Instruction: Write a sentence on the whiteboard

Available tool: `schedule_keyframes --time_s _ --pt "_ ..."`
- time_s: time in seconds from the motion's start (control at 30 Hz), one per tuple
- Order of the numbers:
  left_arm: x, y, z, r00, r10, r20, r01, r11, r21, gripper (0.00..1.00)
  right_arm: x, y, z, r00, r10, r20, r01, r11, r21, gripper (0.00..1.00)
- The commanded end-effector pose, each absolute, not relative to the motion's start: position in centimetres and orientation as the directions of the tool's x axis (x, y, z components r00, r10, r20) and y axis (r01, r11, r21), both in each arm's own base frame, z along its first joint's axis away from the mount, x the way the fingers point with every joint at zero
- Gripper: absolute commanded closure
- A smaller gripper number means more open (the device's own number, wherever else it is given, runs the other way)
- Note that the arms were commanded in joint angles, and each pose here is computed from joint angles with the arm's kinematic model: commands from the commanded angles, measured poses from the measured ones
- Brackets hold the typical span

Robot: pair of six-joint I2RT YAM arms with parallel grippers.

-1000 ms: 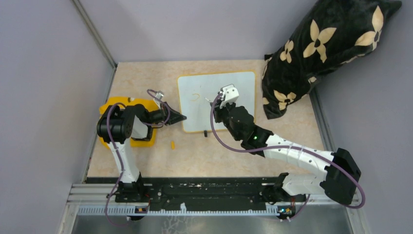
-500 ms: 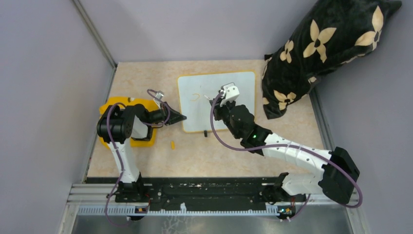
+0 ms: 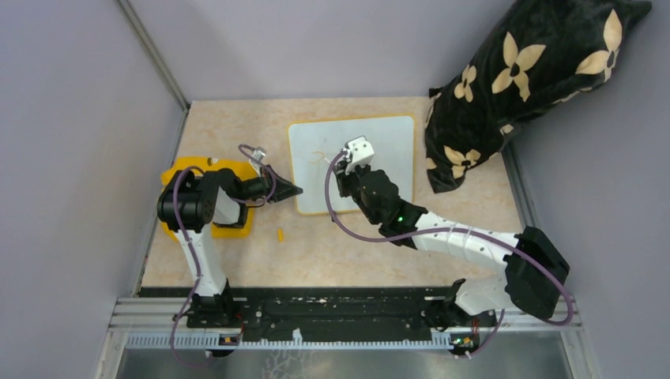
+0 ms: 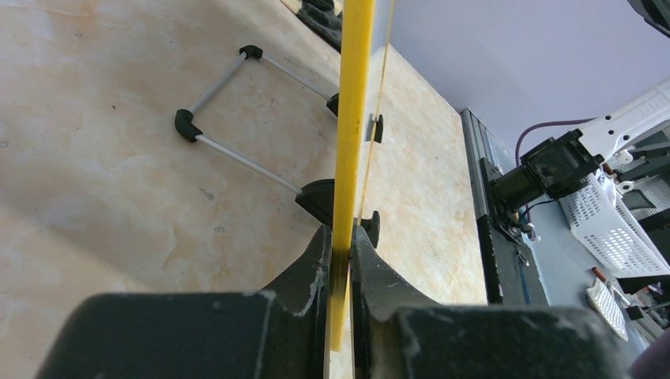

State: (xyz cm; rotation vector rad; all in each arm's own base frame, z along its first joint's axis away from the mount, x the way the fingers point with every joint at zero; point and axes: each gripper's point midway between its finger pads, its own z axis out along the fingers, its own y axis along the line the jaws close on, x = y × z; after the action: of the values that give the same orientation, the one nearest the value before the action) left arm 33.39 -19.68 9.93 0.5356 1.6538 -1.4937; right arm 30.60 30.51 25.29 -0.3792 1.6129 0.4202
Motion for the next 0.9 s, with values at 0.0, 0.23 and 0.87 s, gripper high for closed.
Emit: schedule_keyframes --time_s 0.0,0.23,0.87 --pt "33.74 -19.8 11.89 -0.396 -0.223 -0.891 0.877 0.197 -0.439 1.0 30.82 31.69 29.56 0.002 0.09 -0.996 -0.489 0.869 0.077 1.0" --pt "33.8 -19.81 11.91 -0.398 -0.224 -0.89 0.876 0.196 -0.441 1.0 30.99 31.59 29.27 -0.003 0.086 -0.996 -0.474 0.877 0.077 1.0" --pt "33.81 -19.81 11.91 -0.398 -0.224 -0.89 0.876 0.196 -0.441 1.0 30.74 32.2 29.4 -0.005 0.091 -0.996 -0.503 0.86 0.082 1.0"
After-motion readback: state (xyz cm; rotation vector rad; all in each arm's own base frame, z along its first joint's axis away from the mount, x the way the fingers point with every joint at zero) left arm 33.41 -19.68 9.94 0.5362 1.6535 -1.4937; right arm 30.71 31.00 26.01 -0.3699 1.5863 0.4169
